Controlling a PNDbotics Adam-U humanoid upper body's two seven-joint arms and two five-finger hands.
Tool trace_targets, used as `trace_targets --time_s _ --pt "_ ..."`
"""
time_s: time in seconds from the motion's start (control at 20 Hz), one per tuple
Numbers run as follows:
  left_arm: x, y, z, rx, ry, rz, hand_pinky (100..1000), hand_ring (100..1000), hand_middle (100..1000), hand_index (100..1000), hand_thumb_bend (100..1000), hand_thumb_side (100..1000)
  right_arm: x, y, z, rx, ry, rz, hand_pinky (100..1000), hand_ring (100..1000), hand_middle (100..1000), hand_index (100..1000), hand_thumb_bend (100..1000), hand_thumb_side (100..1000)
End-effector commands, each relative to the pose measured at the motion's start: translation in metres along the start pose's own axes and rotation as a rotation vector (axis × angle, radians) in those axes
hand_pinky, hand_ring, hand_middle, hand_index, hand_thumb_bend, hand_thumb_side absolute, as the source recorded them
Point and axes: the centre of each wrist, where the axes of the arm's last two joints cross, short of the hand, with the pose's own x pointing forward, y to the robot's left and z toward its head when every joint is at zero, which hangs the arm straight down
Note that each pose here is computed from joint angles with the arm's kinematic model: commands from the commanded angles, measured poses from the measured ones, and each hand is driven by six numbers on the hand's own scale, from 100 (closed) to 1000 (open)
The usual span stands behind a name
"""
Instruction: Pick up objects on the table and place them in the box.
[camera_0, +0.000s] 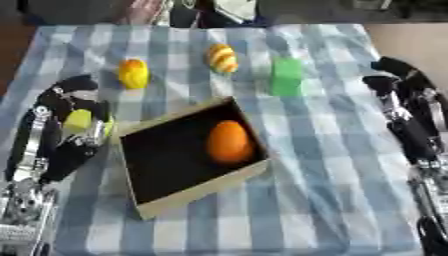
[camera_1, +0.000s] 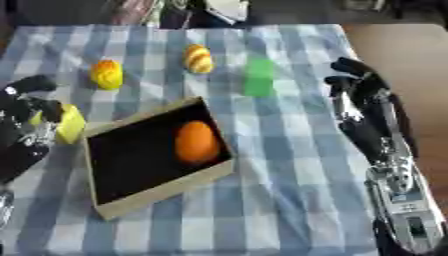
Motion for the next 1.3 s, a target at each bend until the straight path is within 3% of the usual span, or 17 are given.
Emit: trace_targets --time_s 0.05,0.1,0.45,0.65,0.95,1.3 --pt "0.011 0.02 -0.003 -0.028 -0.046 -0.104 754 556 701 827 192 533 0.003 -0.004 -0.002 0.004 -0.015 0.021 840 750 785 848 100 523" --pt "0.011 0.025 -0.003 -0.044 -0.053 -0.136 754 557 702 828 280 428 0.003 -0.005 -0.002 0.004 -0.014 0.024 840 750 785 848 100 517" --pt "0.012 0.054 -0.003 -0.212 -0.065 -0.397 766 598 727 845 327 397 0.002 -0.008 0.0 0.015 -0.004 0.042 840 750 784 849 100 520" --pt "0.015 0.062 -0.009 -0.344 -0.046 -0.535 767 641 739 850 383 356 0.001 -0.01 0.0 0.023 -0.001 0.049 841 749 784 849 100 521" --pt "0.0 0.068 -0.031 -0.57 0.003 -0.749 767 690 747 849 453 329 0.0 -0.01 0.002 0.033 0.006 0.051 841 749 784 848 100 524" --pt "-0.005 0.12 -0.066 -0.719 0.08 -0.989 766 709 747 848 484 294 -0.001 -0.007 0.003 0.039 0.01 0.038 841 749 784 848 100 524"
